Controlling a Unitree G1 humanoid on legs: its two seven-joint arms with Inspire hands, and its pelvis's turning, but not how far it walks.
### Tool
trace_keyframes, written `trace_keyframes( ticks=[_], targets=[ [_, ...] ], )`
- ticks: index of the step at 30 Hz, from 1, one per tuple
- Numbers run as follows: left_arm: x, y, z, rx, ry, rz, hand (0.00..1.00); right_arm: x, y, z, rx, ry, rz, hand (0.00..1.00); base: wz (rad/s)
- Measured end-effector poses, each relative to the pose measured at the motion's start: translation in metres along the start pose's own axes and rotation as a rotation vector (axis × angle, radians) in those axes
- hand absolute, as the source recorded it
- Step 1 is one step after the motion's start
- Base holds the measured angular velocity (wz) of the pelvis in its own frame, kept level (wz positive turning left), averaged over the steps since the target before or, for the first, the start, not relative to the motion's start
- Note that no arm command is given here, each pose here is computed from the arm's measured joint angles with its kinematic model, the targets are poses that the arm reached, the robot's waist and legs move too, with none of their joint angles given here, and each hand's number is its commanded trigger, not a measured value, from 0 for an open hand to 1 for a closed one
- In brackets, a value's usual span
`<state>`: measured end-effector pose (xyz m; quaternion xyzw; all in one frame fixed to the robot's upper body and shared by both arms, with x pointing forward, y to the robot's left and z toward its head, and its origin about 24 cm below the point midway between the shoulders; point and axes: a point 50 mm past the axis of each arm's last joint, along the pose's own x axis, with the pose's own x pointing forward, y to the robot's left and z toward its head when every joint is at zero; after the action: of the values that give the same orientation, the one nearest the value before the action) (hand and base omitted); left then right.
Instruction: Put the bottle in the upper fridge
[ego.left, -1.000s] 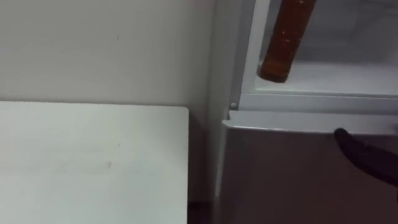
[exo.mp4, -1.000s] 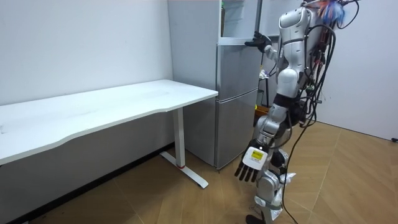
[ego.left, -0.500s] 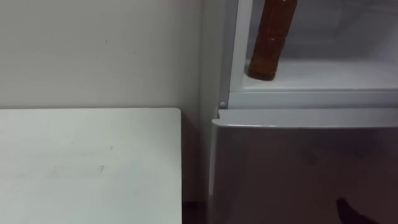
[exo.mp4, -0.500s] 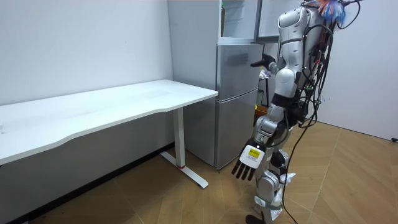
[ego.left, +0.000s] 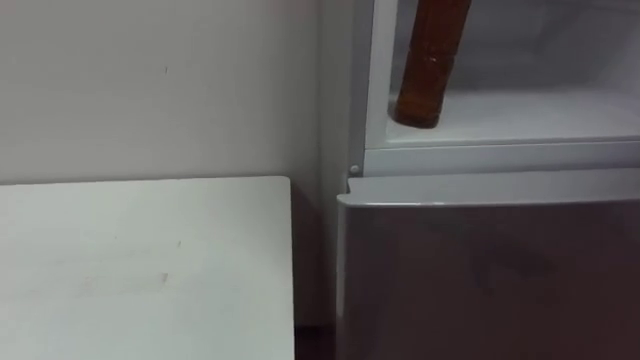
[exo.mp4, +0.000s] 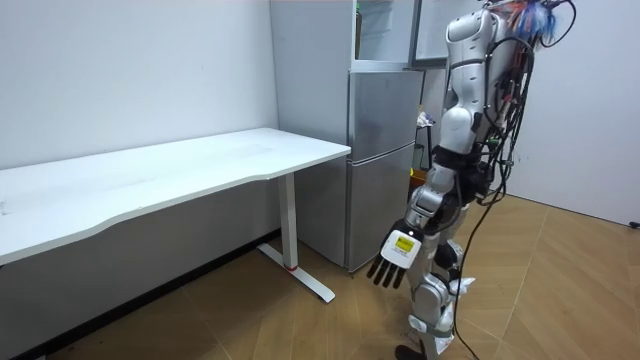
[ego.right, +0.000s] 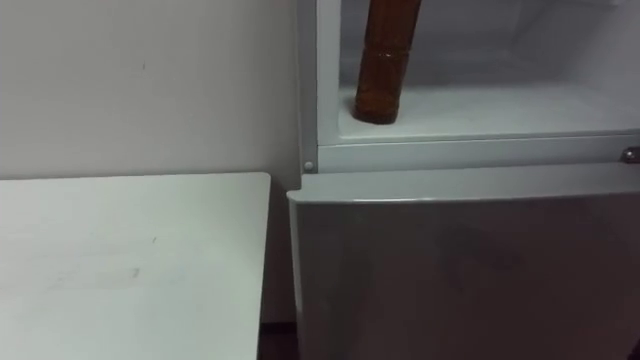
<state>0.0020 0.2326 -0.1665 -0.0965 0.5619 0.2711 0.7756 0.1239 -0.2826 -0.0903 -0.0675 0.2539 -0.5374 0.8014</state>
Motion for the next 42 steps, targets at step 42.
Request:
trace_keyframes(
  ticks=[42],
  targets=[
    [0.000,0.004,-0.011,0.018,0.136,-0.004,0.00,-0.058,-0.037,-0.136,0.008,0.955,0.532,0.00,0.04]
  ],
)
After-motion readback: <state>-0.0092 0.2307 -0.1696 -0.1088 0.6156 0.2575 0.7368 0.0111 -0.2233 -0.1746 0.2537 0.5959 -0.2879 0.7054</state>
